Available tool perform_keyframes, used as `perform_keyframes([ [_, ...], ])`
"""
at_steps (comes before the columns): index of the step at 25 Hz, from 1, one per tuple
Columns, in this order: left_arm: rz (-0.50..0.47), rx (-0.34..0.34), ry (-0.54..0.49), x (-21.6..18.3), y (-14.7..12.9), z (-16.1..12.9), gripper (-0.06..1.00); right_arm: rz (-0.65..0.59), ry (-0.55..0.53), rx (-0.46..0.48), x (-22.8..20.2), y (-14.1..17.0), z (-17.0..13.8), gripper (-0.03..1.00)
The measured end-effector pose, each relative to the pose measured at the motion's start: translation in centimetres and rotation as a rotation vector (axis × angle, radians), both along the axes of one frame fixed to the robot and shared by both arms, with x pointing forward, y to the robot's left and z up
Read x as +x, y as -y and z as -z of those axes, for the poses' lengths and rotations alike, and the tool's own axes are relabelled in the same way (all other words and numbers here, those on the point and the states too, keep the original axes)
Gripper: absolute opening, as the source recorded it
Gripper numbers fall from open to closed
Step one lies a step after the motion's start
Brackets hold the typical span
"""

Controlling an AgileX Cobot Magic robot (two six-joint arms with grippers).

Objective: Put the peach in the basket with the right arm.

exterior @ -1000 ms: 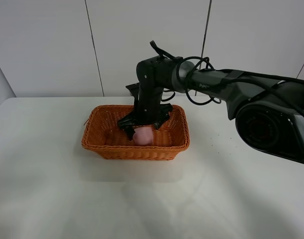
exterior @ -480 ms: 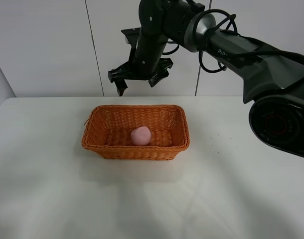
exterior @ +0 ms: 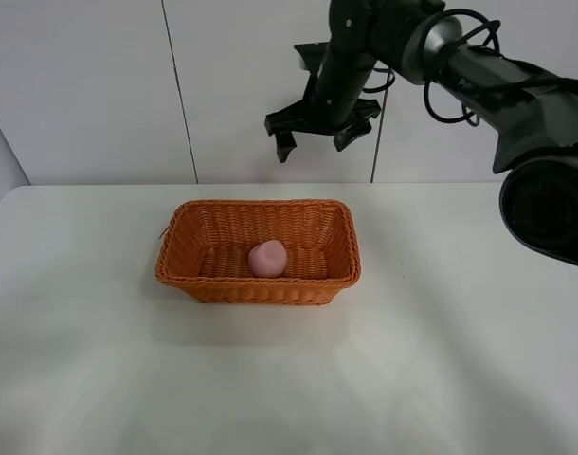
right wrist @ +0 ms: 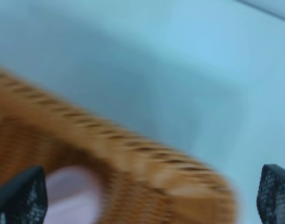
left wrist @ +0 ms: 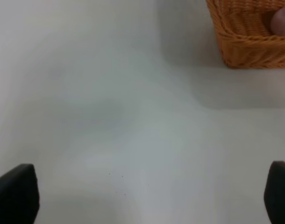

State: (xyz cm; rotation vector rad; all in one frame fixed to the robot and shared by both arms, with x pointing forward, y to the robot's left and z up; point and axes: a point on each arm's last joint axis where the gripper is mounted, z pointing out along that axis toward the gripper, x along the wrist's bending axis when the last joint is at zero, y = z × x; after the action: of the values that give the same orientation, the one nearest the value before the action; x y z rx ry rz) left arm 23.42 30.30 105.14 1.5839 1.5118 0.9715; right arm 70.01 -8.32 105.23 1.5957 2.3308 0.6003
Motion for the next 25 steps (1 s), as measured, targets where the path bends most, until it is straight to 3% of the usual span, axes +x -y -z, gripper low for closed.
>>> perform_keyframes([
  [7,0.000,0.000,0.000,0.0,0.0,0.0,0.99,0.234,0.010,-0.029,3.8,11.3,0.0,0.70],
  [13,0.000,0.000,0.000,0.0,0.0,0.0,0.99,0.371,0.009,-0.035,4.7,18.3,0.0,0.70],
  [17,0.000,0.000,0.000,0.0,0.0,0.0,0.99,0.412,0.007,-0.032,4.8,20.4,0.0,0.70],
  [25,0.000,0.000,0.000,0.0,0.0,0.0,0.99,0.387,-0.054,-0.048,3.4,20.4,0.4,0.70],
])
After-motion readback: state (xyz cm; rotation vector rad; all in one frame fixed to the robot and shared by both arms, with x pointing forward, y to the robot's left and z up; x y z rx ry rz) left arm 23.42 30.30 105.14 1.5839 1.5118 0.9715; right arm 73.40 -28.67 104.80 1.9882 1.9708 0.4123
